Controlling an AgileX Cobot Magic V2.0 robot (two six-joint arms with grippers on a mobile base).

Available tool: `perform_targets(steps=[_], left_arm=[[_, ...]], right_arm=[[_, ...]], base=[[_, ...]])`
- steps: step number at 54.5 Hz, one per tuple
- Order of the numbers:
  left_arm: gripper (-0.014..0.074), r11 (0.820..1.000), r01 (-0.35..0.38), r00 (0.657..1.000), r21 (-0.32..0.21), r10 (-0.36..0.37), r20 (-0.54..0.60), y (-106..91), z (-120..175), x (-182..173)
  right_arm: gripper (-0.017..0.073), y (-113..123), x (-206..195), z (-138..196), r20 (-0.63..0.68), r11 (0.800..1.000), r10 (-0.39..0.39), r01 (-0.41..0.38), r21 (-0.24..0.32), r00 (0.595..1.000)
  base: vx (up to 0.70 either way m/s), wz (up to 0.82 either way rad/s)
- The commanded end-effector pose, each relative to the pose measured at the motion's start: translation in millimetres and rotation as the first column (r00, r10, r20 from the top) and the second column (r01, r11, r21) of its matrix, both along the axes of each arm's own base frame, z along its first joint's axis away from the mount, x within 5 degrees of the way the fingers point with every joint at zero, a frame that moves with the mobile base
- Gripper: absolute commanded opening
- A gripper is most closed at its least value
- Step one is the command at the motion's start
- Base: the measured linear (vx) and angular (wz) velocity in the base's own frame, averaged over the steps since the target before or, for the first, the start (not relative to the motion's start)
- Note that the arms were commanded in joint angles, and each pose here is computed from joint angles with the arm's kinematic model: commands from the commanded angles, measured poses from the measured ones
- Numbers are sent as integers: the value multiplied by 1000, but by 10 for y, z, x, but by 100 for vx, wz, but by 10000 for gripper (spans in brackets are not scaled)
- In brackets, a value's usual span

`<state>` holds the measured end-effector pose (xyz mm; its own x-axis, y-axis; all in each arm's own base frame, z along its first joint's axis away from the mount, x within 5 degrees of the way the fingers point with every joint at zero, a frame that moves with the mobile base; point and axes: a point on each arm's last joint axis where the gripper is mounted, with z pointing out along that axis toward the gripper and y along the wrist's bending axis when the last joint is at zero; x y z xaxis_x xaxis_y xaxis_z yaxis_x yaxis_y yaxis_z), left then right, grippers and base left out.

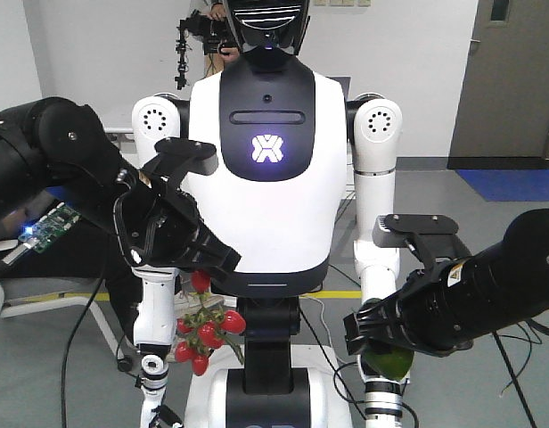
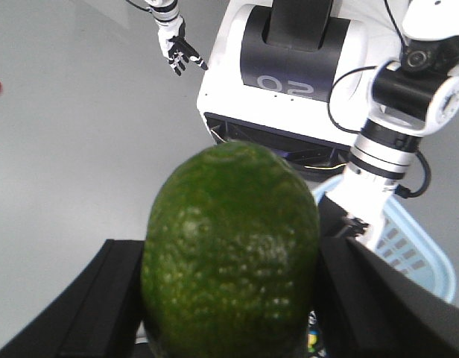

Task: Pick snacks and fruit into basket
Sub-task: 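Approach closer to the blue basket with both items held, then move the right gripper with the lime down over the blue basket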

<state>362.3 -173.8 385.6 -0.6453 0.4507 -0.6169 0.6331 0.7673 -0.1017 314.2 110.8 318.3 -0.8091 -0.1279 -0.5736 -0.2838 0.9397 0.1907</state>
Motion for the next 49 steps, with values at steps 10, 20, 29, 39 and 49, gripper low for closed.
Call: perform_targets(steps=[10, 20, 29, 39, 49], left_arm=[[-6, 996, -13, 1000, -91, 14, 14, 22, 302, -183], [-6, 996, -25, 1000, -91, 24, -16, 26, 290, -198], [-6, 995, -25, 1000, -91, 24, -13, 25, 292, -196], [-6, 996, -24, 1000, -90, 23, -16, 26, 290, -199], [-6, 993, -54, 998, -102, 50, -44, 27, 286, -205]], right_arm=[[-8, 94, -57, 301, 133, 988, 93, -108, 110, 987], [-8, 228, -112, 364, 148, 947, 179, -211, 242, 973], [-8, 347, -172, 383, 158, 923, 242, -277, 266, 957], [-8, 604, -309, 376, 166, 900, 330, -363, 242, 929], [-8, 791, -419, 347, 172, 899, 375, -403, 171, 911]], base=[[0, 0], [0, 0], [0, 0], [0, 0], [0, 0]])
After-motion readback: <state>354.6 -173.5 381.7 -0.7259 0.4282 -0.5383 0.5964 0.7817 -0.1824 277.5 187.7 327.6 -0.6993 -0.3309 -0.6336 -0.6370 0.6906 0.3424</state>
